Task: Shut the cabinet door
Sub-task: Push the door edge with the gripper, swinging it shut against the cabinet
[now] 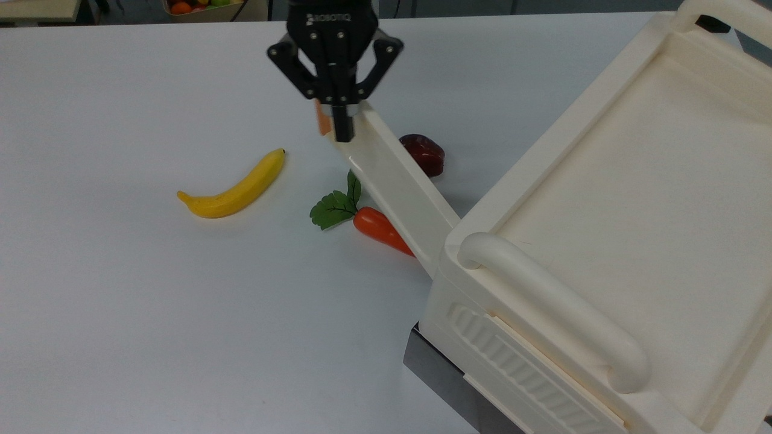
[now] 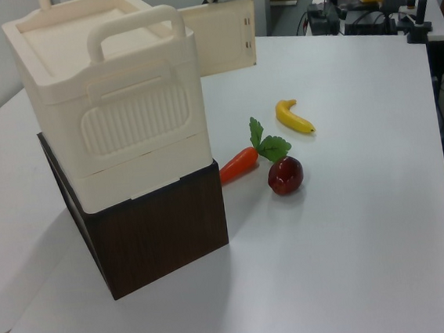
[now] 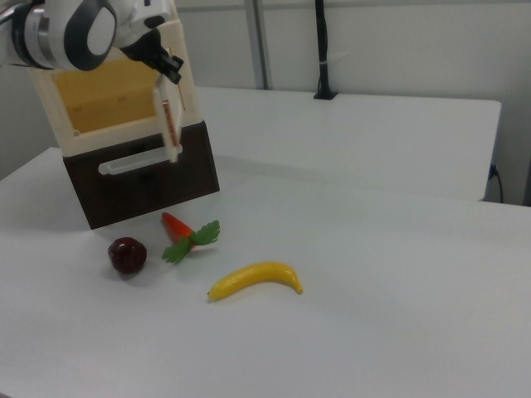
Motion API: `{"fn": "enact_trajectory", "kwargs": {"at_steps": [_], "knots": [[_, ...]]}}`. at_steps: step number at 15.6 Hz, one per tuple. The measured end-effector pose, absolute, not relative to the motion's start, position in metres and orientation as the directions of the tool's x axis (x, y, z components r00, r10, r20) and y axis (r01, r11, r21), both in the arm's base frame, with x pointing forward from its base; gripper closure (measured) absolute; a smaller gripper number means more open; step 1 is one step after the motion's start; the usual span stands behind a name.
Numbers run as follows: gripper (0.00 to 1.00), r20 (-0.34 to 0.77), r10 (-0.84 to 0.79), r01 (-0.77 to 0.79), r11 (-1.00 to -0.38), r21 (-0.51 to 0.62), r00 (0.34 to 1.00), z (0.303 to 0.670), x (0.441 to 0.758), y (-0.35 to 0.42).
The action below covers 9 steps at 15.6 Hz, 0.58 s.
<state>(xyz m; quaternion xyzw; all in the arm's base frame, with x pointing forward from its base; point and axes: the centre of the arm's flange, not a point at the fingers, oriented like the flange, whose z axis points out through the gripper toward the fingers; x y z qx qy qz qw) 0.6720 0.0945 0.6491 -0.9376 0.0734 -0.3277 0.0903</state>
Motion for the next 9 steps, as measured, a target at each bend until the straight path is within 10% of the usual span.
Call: {"fn": "enact_trajectory", "kwargs": {"at_steps": [9], "knots": [[0.99, 0.512, -0.278, -0.085, -0.926, -0.368, 0.813, 0.65, 0.644, 0.205]]}}
